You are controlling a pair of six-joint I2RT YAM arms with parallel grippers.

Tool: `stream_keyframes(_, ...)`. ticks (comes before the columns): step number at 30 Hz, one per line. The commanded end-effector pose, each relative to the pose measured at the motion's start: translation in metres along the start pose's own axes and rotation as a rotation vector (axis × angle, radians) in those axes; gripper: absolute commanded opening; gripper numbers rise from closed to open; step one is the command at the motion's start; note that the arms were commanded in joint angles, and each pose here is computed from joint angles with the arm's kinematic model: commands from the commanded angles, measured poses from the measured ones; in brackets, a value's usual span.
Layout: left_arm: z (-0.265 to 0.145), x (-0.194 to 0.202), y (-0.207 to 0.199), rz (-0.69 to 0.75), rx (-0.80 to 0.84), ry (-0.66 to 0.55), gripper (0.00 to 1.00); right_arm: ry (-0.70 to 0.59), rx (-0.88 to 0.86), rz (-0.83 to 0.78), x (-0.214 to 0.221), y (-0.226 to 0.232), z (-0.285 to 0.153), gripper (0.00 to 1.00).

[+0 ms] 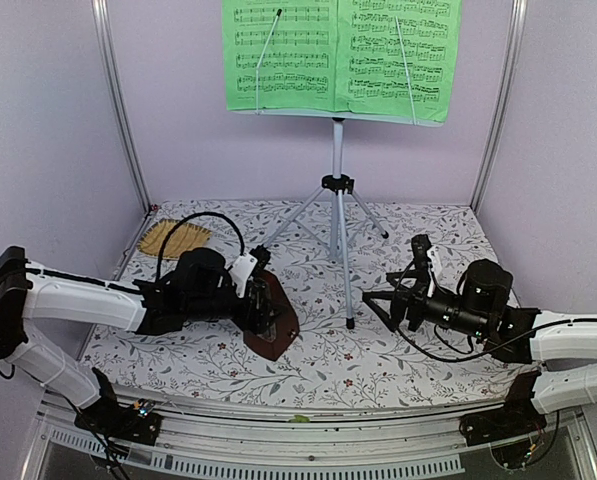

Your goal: Set up the instrument practice props

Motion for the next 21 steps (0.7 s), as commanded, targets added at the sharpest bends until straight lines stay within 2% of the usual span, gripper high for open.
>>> stream_keyframes(1,0.005,0.003,0.001,0.015,-0.01,-0.011,0.85,-0.011,-0.024,-0.014,0.0,0.004,-0.001,0.99)
stream_keyframes(9,0.0,-0.005,0.0,0.031,-0.086,-0.109,0.85,-0.013,-0.017,-0.009,0.001,0.002,-0.002,0.99)
stream_keyframes(21,0.001,-0.013,-0.007,0.107,-0.088,-0.227,0.79,-0.009,-0.01,-0.004,0.001,0.001,-0.001,0.99)
Point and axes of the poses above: each gripper's point midway between its finger pads, its own z axis out along the fingers, its own y axis along the line the jaws close on, x = y × z, the point moved 2 cm from there along -z, back along the fingers, and after that the axes turned 11 degrees about z, right-handed, at the moved point
